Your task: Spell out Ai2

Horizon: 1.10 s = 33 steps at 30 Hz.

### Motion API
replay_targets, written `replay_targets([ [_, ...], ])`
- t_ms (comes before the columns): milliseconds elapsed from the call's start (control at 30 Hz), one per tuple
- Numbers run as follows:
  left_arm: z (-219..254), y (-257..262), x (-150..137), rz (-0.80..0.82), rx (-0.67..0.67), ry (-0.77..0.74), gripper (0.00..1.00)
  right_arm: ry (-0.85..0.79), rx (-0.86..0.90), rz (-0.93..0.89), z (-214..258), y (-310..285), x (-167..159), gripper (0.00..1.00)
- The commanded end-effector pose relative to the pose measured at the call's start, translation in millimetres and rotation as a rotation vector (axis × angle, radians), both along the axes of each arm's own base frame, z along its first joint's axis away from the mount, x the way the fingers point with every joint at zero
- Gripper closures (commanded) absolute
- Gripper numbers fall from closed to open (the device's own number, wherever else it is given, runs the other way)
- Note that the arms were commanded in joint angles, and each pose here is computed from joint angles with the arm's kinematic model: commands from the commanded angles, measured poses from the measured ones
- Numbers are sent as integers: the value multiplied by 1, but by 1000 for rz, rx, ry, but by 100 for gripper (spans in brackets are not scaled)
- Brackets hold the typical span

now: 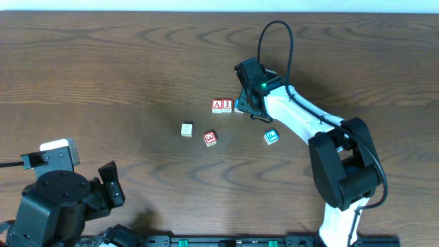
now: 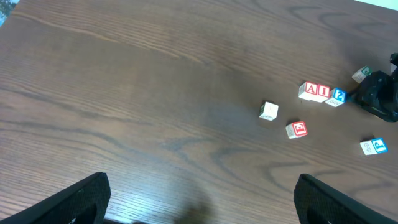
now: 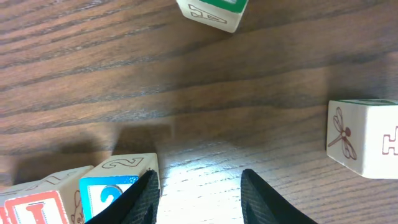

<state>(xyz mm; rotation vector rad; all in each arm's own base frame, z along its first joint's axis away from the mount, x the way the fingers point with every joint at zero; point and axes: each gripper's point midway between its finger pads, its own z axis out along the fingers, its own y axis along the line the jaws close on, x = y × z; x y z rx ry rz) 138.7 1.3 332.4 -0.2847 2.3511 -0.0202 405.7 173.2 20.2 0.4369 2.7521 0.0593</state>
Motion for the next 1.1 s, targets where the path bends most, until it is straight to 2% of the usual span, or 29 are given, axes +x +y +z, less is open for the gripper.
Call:
replay_targets([
  [0,-4,4,0,31,10,5,4,2,-5,20,-2,3,-3,57],
  [333,-2,2,4,33,0,-10,4,-14,-2,22,-1,4,1,57],
  [767,-2,2,4,33,0,-9,5,-29,2,37,0,9,3,51],
  [1067,-2,2,4,33,0,-9,5,-36,-8,35,1,7,5,51],
])
